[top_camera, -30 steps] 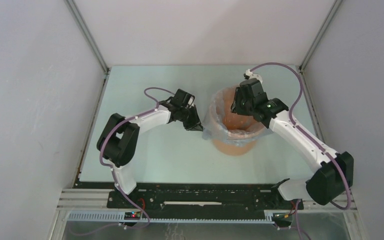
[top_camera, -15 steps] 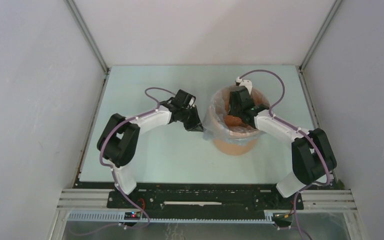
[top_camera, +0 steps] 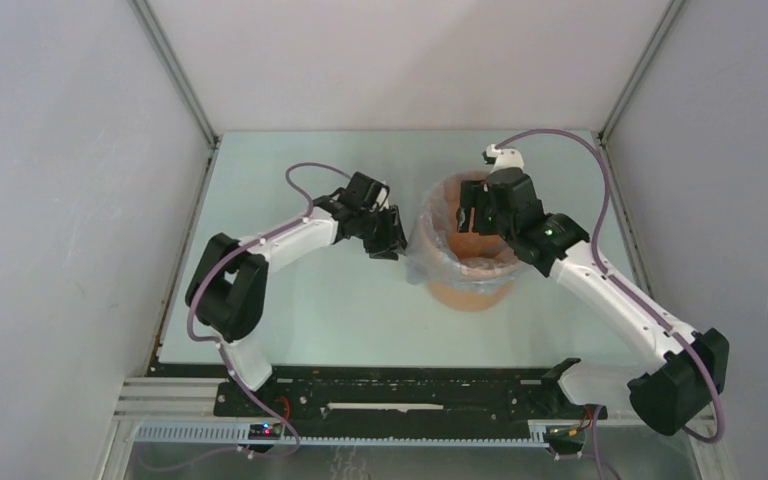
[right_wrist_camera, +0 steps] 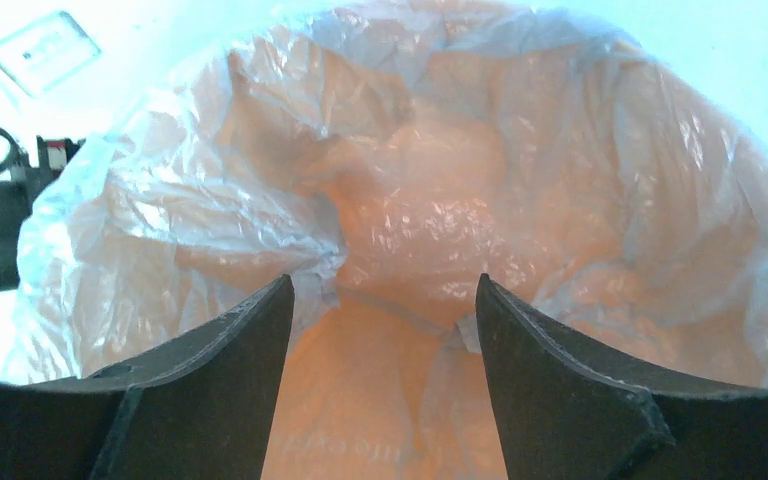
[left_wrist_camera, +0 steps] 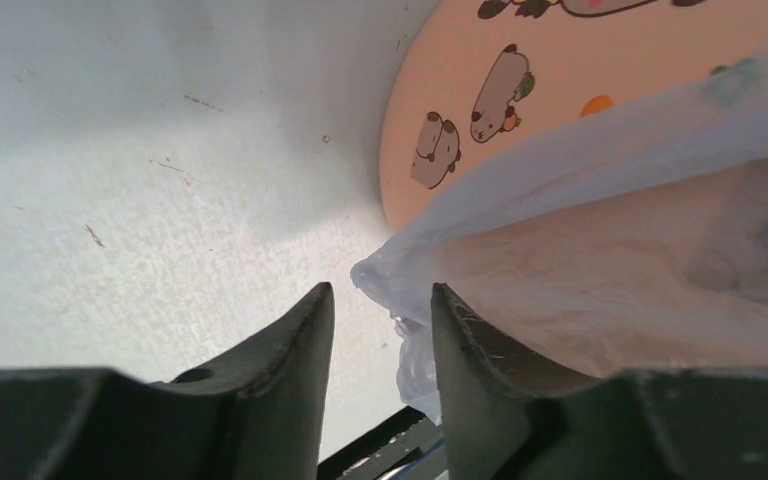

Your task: Put the trash bags into the trash bin

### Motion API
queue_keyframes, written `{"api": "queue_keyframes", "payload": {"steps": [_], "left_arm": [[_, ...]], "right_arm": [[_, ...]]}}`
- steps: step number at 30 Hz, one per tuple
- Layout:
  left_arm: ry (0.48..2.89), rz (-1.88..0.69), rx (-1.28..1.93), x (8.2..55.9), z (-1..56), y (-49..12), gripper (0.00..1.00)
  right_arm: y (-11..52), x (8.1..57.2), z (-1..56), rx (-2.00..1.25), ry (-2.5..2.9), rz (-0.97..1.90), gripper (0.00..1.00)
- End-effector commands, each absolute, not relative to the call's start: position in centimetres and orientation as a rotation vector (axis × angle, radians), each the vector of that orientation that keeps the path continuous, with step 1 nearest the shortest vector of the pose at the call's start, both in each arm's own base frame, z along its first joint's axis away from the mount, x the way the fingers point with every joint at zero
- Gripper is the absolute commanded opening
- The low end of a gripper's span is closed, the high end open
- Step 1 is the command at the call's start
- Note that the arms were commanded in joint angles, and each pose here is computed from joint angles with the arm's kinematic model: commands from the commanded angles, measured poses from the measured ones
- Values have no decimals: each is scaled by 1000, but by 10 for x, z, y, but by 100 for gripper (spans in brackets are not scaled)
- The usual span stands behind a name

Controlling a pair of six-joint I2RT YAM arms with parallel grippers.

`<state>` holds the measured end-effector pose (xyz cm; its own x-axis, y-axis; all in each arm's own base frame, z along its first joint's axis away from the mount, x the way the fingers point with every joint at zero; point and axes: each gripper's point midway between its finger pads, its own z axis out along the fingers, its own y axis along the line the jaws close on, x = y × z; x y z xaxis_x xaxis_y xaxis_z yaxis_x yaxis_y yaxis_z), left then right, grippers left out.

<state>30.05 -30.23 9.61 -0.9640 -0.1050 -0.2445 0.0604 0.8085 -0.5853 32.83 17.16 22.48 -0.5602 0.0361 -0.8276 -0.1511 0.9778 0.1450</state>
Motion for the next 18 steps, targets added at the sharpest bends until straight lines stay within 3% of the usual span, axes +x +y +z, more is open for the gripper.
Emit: {"api": "queue_keyframes", "payload": {"steps": [1,7,13,18], "left_arm": [[2590,-849,87,318,144,-295,50],[2518,-841,62,316,180,-270,59],[2434,-864,40,297,214,-247,71],[2370,-961,14,285,242,-247,74]], "right_arm": [[166,295,209,-119,2287,225,75],[164,286,220,-57,2281,286,73],[159,264,286,35,2223,522,76],[130,242,346,87,2103,606,81]]}}
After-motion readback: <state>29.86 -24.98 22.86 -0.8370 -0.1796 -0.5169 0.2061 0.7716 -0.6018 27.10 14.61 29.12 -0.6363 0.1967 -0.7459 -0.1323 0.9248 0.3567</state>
